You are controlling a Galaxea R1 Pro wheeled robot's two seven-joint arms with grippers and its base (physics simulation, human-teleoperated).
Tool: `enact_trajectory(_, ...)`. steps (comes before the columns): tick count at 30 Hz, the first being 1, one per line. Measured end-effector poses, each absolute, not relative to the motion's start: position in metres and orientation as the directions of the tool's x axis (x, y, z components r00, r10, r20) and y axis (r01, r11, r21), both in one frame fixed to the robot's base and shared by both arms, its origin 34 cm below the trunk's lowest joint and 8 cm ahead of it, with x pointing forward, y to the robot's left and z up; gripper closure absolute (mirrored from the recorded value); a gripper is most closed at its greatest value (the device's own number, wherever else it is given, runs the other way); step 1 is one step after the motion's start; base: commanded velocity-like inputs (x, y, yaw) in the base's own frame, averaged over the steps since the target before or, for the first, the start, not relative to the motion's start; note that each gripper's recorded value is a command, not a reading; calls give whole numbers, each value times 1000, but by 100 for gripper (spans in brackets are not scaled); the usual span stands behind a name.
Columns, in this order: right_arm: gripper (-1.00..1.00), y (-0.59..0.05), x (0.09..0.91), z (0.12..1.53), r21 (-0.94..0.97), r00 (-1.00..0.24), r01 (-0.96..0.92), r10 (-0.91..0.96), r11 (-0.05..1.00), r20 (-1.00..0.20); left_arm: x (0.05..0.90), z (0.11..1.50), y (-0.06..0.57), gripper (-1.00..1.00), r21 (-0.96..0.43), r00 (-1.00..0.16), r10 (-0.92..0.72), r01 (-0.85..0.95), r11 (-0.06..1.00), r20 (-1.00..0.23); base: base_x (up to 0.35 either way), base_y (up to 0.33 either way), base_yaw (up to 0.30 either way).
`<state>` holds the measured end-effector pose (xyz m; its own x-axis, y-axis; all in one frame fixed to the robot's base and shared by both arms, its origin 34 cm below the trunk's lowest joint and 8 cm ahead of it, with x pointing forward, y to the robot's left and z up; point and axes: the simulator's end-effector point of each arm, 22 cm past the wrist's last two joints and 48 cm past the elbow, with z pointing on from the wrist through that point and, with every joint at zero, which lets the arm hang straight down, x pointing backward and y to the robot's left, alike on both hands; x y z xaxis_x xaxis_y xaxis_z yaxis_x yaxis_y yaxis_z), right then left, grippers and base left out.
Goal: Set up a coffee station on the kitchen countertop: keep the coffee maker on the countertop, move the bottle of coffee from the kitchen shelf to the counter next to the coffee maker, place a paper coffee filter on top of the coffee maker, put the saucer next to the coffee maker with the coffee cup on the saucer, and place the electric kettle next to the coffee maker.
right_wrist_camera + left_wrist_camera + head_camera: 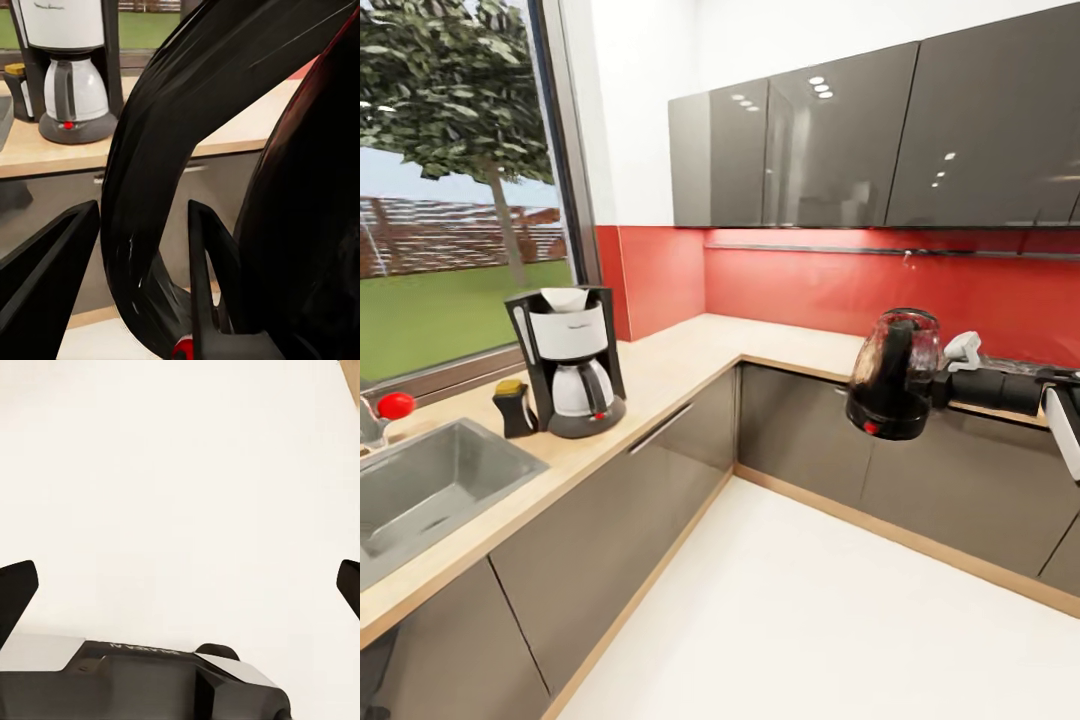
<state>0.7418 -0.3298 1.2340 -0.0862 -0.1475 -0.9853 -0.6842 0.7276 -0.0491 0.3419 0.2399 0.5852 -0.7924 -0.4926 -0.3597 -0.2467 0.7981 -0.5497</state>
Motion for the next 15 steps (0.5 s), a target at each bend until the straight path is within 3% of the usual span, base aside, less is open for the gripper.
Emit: enact_trajectory(15,100,-330,742,1234,-49,-86,-684,-147,728,-985,342,585,240,-100,-550,-792,-493,-247,798,-360,302,-172,0)
